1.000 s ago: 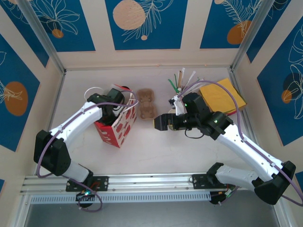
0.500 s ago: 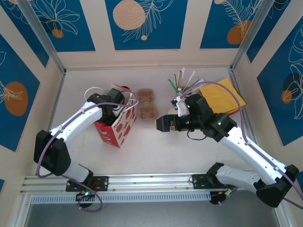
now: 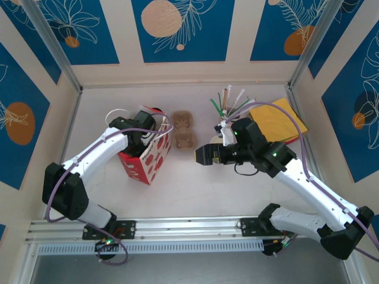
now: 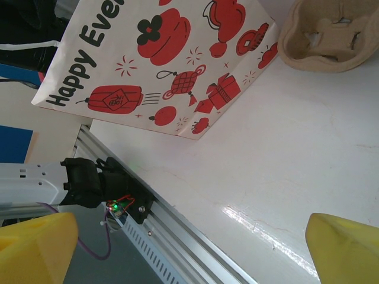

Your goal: Pack the takeout coffee

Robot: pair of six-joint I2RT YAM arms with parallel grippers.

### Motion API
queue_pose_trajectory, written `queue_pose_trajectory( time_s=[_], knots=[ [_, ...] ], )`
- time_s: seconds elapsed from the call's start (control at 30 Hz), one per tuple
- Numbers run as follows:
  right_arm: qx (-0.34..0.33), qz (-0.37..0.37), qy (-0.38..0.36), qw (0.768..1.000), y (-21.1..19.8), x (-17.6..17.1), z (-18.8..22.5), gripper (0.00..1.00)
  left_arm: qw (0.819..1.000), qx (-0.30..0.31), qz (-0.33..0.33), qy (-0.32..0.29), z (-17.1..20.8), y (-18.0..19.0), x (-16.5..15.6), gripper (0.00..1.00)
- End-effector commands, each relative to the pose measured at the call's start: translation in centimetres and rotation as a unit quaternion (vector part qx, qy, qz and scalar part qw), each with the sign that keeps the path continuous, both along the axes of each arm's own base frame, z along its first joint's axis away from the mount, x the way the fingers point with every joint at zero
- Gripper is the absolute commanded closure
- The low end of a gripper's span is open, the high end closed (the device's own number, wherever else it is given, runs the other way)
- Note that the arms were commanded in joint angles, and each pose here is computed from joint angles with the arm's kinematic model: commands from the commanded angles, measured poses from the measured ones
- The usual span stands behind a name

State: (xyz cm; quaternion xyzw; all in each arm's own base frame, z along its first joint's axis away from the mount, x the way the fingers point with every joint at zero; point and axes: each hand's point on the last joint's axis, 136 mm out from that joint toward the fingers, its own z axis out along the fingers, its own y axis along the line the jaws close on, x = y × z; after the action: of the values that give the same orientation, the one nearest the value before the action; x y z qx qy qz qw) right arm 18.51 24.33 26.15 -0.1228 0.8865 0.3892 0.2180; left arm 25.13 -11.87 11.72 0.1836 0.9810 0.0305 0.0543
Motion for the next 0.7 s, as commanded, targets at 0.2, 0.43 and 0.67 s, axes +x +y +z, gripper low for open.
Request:
queue_pose_trajectory(
  time_s=[0.2,0.43,0.67],
  knots=[
    [-0.002,-0.004,0.002,1.000,-0.26,-0.33,-0.21,0.01,0.998,0.035,0.019,0.050,-6.19,1.13,-0.11,0.43],
    [-0.002,-0.004,0.003,1.000,-0.22,-0.27,-0.29,0.01,0.998,0.033,0.020,0.053,-6.49,1.08,-0.20,0.43],
    [-0.004,-0.008,-0.001,1.000,-0.28,-0.09,-0.22,0.01,0.998,0.034,0.020,0.053,-6.58,1.10,-0.16,0.43]
  ],
)
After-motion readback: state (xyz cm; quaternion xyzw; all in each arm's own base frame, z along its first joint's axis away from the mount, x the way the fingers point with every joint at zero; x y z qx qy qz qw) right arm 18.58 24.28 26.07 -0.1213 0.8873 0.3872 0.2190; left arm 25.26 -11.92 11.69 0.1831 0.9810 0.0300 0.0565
